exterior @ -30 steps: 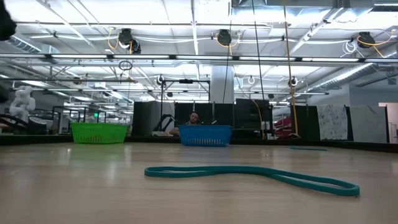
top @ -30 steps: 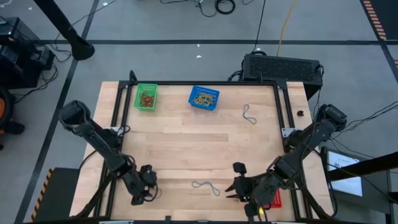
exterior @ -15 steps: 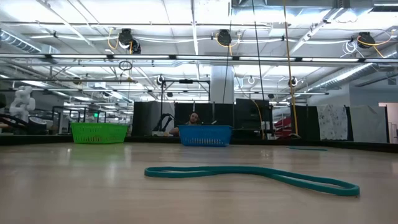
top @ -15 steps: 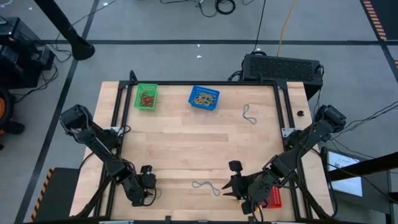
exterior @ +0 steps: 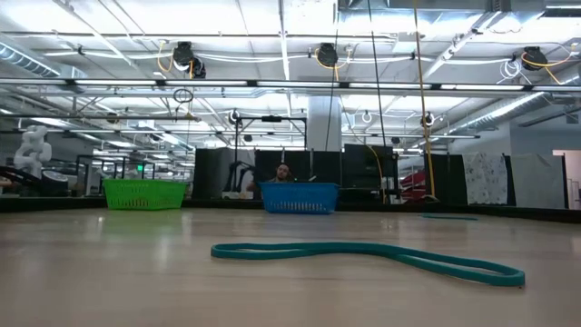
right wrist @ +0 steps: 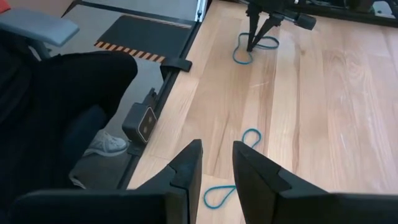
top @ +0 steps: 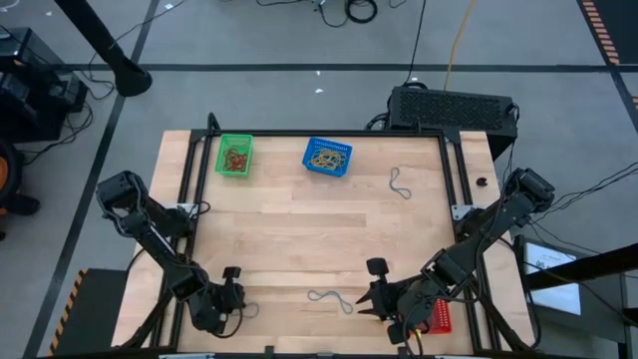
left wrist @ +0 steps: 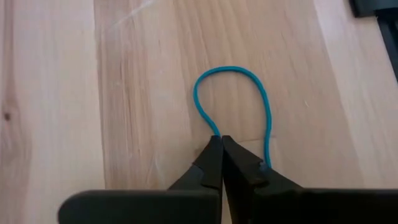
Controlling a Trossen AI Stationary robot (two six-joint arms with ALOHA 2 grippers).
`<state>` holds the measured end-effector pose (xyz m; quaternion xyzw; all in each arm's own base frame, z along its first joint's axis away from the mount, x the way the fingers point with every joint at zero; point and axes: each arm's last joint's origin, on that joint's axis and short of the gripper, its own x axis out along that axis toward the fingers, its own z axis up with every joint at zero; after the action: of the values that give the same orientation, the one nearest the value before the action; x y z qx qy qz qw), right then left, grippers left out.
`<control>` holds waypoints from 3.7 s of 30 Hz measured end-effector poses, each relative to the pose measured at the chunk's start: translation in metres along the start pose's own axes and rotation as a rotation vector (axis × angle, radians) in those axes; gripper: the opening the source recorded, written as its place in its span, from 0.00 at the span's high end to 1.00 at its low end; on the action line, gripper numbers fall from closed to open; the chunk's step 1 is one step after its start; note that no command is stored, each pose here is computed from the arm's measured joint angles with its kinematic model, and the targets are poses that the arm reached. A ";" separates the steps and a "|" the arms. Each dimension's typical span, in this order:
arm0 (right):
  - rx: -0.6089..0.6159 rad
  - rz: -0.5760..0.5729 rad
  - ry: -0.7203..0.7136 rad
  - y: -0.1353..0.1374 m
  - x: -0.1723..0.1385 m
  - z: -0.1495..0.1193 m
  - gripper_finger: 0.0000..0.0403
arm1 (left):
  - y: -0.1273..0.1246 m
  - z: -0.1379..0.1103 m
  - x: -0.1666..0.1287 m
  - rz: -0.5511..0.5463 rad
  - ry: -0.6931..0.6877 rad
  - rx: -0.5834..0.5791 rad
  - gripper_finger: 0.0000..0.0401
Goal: Sort rubber bands into baskets
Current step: Put the blue rubber band into the red bin
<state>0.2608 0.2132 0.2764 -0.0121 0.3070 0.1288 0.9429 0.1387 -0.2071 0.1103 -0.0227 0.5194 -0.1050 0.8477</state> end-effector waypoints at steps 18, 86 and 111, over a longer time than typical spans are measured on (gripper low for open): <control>-0.004 -0.049 -0.051 -0.020 0.007 0.011 0.80 | -0.017 0.062 -0.063 0.069 -0.439 0.178 1.00; -0.063 -0.111 -0.227 -0.116 0.083 0.032 1.00 | 0.047 0.150 -0.079 0.252 -0.688 -0.064 0.60; 0.356 0.010 0.190 -0.055 -0.070 0.006 1.00 | 0.119 0.069 -0.059 0.416 -0.339 -0.259 0.55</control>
<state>0.2229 0.1440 0.3189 0.1444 0.4124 0.0753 0.8964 0.1919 -0.0838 0.1763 -0.0410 0.3730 0.1433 0.9158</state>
